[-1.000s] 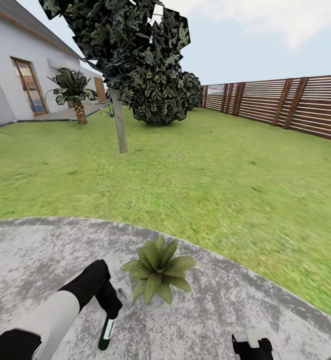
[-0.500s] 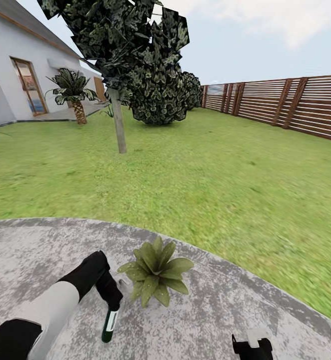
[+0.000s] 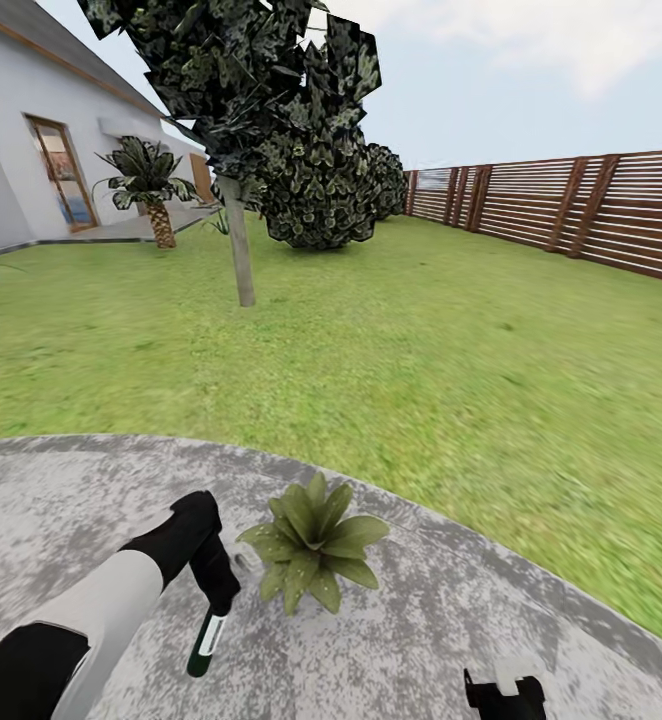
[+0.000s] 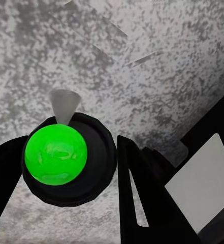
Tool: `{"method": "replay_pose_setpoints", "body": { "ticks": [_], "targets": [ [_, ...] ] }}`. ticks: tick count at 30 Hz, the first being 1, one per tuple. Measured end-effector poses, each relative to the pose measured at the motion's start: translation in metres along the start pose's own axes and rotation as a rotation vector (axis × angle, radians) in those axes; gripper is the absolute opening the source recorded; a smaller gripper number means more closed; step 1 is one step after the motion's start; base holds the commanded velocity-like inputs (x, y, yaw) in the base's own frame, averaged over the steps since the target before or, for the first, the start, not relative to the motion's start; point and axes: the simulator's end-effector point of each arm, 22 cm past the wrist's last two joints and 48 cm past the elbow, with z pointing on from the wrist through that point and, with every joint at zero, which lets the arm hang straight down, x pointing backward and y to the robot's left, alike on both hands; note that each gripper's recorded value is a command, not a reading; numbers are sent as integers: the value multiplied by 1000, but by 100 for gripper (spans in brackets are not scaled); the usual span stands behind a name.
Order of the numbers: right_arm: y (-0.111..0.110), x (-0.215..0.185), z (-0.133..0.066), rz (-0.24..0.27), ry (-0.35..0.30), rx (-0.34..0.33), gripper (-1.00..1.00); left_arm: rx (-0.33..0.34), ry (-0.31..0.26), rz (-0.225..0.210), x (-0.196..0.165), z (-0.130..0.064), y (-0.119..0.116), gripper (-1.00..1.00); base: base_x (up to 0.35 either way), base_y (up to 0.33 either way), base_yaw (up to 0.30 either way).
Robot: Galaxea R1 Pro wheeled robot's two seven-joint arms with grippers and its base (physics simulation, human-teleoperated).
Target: Pick up the pesticide atomizer in the garden and spray insectifuge to fully cover both potted plants in the garden.
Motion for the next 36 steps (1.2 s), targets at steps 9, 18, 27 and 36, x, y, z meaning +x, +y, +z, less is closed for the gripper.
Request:
{"method": "replay_pose_setpoints", "body": {
  "ticks": [9,18,27,36],
  "targets": [
    [1,0,0,-1,-1,-1,100,2,-14,-4,-3,-1,0,-100,0,-157,25],
    [2,0,0,-1,0,-3,100,-1,-13,-3,-4,-1,0,-100,-166,-228,65],
    [2,0,0,-1,0,-4,100,-7,-9,-15,-2,-1,2,-100,-125,-76,0],
    [-1,0,0,-2,0,-1,100,-45,-24,-106,-19,-5,1,-100,-1,-1,0]
  ]
}}
